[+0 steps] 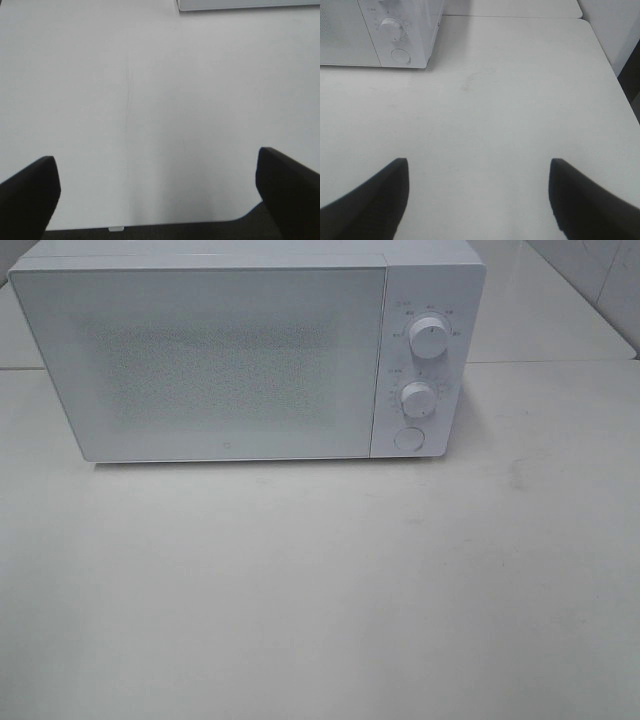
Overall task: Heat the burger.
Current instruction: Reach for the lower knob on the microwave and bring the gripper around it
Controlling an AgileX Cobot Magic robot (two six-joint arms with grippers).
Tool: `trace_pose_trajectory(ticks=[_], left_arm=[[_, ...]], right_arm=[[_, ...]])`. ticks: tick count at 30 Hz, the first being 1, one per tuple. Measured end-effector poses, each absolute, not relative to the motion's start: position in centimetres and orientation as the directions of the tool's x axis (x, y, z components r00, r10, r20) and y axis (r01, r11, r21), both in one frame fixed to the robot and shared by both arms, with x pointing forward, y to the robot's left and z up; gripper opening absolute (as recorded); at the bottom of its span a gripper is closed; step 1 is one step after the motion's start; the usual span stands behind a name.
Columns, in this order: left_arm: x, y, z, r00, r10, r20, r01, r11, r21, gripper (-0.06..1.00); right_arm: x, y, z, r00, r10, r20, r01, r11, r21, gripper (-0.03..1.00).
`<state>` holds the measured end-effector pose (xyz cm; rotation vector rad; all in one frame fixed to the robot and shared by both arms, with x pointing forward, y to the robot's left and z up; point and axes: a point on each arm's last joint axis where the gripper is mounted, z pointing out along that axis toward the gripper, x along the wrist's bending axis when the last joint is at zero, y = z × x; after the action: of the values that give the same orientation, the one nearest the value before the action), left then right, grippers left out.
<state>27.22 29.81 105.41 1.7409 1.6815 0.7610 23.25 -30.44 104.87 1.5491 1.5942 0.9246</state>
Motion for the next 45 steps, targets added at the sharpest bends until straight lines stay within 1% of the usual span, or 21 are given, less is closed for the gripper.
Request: trace_pose_trajectory(ticks=[5, 6, 11, 45], left_arm=[[25.2, 29.8, 105.7, 0.034, 0.999, 0.005, 0.555, -0.023, 0.831, 0.99], [25.2, 29.8, 105.7, 0.034, 0.999, 0.005, 0.555, -0.023, 0.831, 0.99], [23.2, 29.7, 105.7, 0.031, 0.999, 0.008, 0.449, -0.021, 0.893, 0.99], [23.0, 29.7, 105.7, 0.029, 1.0, 0.003, 0.442, -0.016, 0.897, 0.99]], right_arm=[[23.3, -30.4, 104.9, -0.021, 1.0, -0.013, 0.485, 0.022, 0.874, 0.75], [23.3, -30.4, 104.9, -0.021, 1.0, -0.013, 0.485, 0.022, 0.874, 0.75], [23.3, -30.4, 104.9, -0.021, 1.0, -0.013, 0.485, 0.022, 0.874, 0.75], [23.3, -30.4, 104.9, -0.021, 1.0, -0.013, 0.485, 0.022, 0.874, 0.75]])
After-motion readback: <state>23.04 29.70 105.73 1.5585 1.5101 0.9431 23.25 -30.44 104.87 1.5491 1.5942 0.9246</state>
